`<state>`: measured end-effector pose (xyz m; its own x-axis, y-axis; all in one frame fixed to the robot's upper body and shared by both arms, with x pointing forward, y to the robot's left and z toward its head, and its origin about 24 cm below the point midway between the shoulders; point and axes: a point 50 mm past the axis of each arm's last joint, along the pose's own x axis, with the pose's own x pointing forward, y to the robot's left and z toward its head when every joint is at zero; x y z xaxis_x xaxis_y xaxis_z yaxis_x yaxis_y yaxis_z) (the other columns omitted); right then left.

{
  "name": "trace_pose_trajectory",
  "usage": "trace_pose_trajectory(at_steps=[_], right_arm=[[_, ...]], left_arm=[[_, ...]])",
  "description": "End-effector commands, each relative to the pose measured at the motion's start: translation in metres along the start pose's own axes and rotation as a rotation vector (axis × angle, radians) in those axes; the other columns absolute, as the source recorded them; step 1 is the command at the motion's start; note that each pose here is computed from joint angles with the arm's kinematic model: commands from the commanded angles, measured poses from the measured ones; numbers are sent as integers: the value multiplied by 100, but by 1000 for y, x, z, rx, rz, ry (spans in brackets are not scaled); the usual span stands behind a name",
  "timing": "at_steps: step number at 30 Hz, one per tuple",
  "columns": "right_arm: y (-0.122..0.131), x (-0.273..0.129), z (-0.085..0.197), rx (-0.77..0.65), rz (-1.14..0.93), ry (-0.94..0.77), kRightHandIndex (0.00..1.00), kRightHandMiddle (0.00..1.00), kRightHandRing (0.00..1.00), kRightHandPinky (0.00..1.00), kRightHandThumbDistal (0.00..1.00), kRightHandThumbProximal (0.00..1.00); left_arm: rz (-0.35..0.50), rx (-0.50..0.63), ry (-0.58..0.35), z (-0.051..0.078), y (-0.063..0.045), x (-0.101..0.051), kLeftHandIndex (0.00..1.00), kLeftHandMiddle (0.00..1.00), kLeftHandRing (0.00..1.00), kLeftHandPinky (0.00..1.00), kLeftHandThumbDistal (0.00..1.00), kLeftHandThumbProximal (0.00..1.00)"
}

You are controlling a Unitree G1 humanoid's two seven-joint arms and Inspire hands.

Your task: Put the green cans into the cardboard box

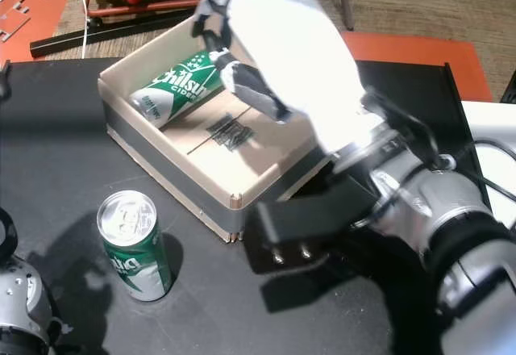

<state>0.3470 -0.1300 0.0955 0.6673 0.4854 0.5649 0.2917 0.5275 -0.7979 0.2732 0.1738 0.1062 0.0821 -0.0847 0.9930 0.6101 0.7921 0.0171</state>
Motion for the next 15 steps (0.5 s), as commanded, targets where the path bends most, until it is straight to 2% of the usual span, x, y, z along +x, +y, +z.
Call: trace_pose_trajectory(at_steps=[1, 4, 7, 8, 9, 11, 13, 14, 15], right_arm=[[-8, -13, -4, 43, -74, 31, 21, 20, 28, 28, 51, 0], [-18, -27, -4, 72, -128, 39, 21, 20, 29, 30, 49, 0], [-30, -41, -2, 114, -196, 34, 21, 22, 30, 32, 52, 0], [-35, -47, 1, 157, -228, 30, 21, 23, 30, 32, 53, 0], [-40, -52, 3, 207, -258, 23, 22, 24, 30, 34, 55, 0], [-48, -63, 8, 311, -298, 9, 25, 27, 31, 35, 51, 0], [-56, -74, 15, 411, -325, -24, 21, 24, 30, 34, 52, 0], [-61, -81, 20, 472, -331, -59, 20, 23, 29, 34, 48, 0], [-65, -87, 24, 532, -333, -95, 19, 23, 29, 33, 48, 0]], left_arm=[[-6, -4, 14, -1, 0, -2, 33, 46, 49, 60, 38, 5], [5, 8, 10, 0, -1, -3, 32, 45, 49, 59, 40, 4], [5, 0, 8, 0, 0, -2, 34, 46, 50, 60, 41, 2], [6, 4, 14, 0, 0, -3, 30, 42, 46, 57, 42, 1], [8, 19, 15, 0, 1, -3, 28, 40, 45, 56, 37, 2], [0, 4, 18, 1, 1, -3, 29, 41, 46, 56, 36, 1], [-3, 9, 22, 2, 2, -3, 28, 40, 45, 56, 36, 5], [8, 32, 13, 2, 2, -3, 26, 38, 44, 56, 34, 6], [22, 44, 17, 3, 1, -5, 25, 36, 41, 53, 39, 10]])
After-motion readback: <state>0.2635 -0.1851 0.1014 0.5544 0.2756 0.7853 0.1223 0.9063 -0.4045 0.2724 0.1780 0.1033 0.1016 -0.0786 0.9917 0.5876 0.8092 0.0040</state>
